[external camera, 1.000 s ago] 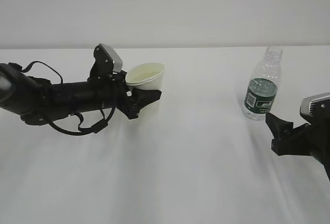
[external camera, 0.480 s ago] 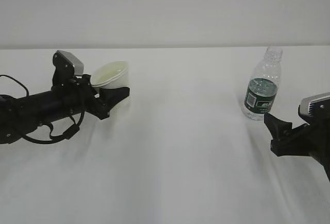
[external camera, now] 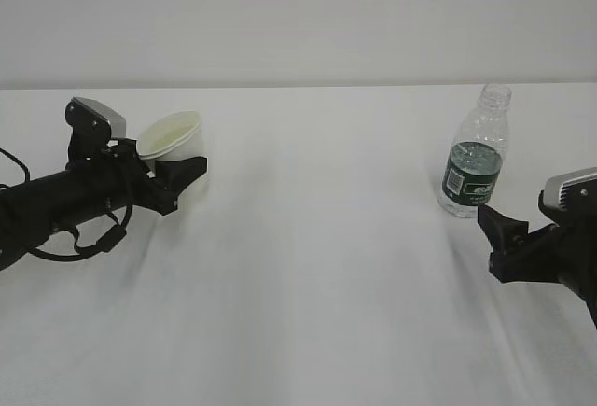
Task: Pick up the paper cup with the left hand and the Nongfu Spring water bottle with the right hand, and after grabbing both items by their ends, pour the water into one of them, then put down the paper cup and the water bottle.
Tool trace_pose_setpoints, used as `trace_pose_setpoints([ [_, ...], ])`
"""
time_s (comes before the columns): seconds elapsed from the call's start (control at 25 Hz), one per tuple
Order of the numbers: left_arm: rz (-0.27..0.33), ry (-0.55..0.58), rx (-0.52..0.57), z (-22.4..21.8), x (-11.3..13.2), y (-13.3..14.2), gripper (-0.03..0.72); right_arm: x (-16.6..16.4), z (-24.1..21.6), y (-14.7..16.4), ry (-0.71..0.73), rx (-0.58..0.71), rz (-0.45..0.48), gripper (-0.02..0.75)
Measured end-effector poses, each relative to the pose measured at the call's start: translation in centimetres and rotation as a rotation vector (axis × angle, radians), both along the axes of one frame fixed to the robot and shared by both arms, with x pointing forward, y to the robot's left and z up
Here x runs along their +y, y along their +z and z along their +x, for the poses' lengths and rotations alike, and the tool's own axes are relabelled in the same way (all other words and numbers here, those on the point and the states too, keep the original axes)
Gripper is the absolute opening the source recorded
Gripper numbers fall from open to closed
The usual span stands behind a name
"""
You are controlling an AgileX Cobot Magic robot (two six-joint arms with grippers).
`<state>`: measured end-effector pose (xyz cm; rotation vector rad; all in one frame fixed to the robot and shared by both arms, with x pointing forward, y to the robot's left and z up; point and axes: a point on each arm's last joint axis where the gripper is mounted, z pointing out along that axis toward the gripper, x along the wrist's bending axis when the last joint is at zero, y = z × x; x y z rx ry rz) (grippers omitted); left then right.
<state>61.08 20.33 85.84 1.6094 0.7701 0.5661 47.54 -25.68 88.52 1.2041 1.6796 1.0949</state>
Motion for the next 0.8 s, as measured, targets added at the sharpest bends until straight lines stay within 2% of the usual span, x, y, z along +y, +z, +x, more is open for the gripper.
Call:
trace_pose_setpoints([
  [0.48, 0.043, 0.089, -0.013, 0.5, 0.7, -0.2, 0.414, 0.0, 0.0, 0.0, 0.000, 0.000, 0.002, 0.594],
  [0.8, 0.030, 0.171, -0.065, 1.0, 1.3, 0.3, 0.400, 0.0, 0.0, 0.0, 0.000, 0.002, 0.008, 0.593],
])
